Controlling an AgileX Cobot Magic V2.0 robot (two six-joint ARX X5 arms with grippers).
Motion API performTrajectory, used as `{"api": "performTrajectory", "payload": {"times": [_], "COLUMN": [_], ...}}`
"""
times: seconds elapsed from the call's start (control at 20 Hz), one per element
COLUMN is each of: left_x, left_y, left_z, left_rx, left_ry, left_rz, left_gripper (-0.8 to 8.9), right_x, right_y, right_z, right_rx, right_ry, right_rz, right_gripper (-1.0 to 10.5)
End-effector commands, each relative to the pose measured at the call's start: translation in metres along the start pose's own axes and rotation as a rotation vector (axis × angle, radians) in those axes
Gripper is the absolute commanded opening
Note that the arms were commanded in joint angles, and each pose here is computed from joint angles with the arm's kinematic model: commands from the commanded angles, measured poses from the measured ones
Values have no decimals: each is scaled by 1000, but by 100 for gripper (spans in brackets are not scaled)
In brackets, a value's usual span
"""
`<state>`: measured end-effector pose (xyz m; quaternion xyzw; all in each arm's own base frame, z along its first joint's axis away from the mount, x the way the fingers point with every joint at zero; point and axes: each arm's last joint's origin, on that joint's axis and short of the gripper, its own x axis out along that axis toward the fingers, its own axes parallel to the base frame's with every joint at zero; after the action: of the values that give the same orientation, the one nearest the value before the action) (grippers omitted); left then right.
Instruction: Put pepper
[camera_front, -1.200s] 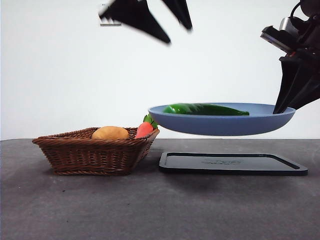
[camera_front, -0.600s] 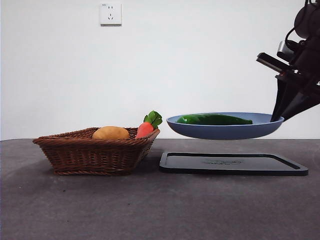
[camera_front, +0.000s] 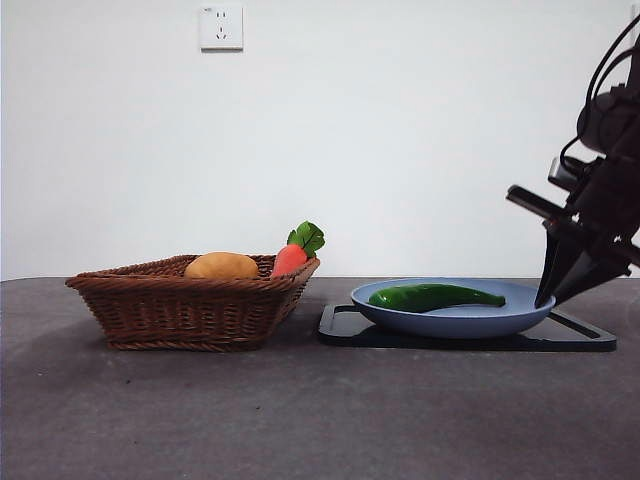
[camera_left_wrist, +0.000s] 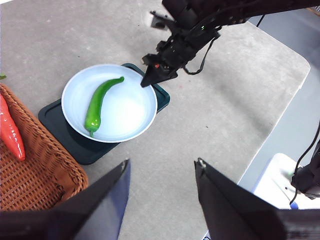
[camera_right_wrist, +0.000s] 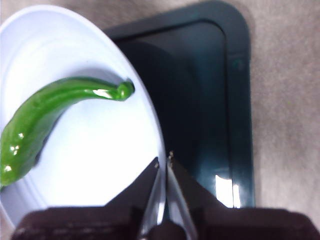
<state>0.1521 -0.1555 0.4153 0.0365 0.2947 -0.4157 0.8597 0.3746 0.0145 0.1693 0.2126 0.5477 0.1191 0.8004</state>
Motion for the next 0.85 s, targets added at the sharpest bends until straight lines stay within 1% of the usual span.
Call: {"api": "performTrajectory", "payload": {"times": [0.05, 0.2, 0.35, 0.45, 0.6, 0.7, 0.85], "left_x": [-1, -1, -1, -1, -1, -1, -1], "left_y": [-3, -3, -3, -2, -2, -2, -2], "left_z": [4, 4, 4, 4, 3, 3, 3], "left_rx": [11, 11, 11, 11, 16, 20, 23], "left_ry": [-14, -14, -14, -7, -5, -4, -1], "left_rz": [-9, -9, -7, -6, -6, -5, -4], "left_gripper": [233, 232, 232, 232, 232, 232, 232], "right_x": [11, 12, 10, -2, -40, -76, -138], "right_y": [-4, -4, -3, 0, 13, 28, 57], "right_z": [4, 4, 5, 6, 7, 0, -29], "right_rx": [8, -7, -27, -31, -72, -115, -204], "right_ry": [7, 9, 5, -16, -90, -136, -177], "right_rz": [5, 5, 8, 9, 17, 28, 41], "right_gripper": [3, 8, 128, 183, 184, 183, 181]}}
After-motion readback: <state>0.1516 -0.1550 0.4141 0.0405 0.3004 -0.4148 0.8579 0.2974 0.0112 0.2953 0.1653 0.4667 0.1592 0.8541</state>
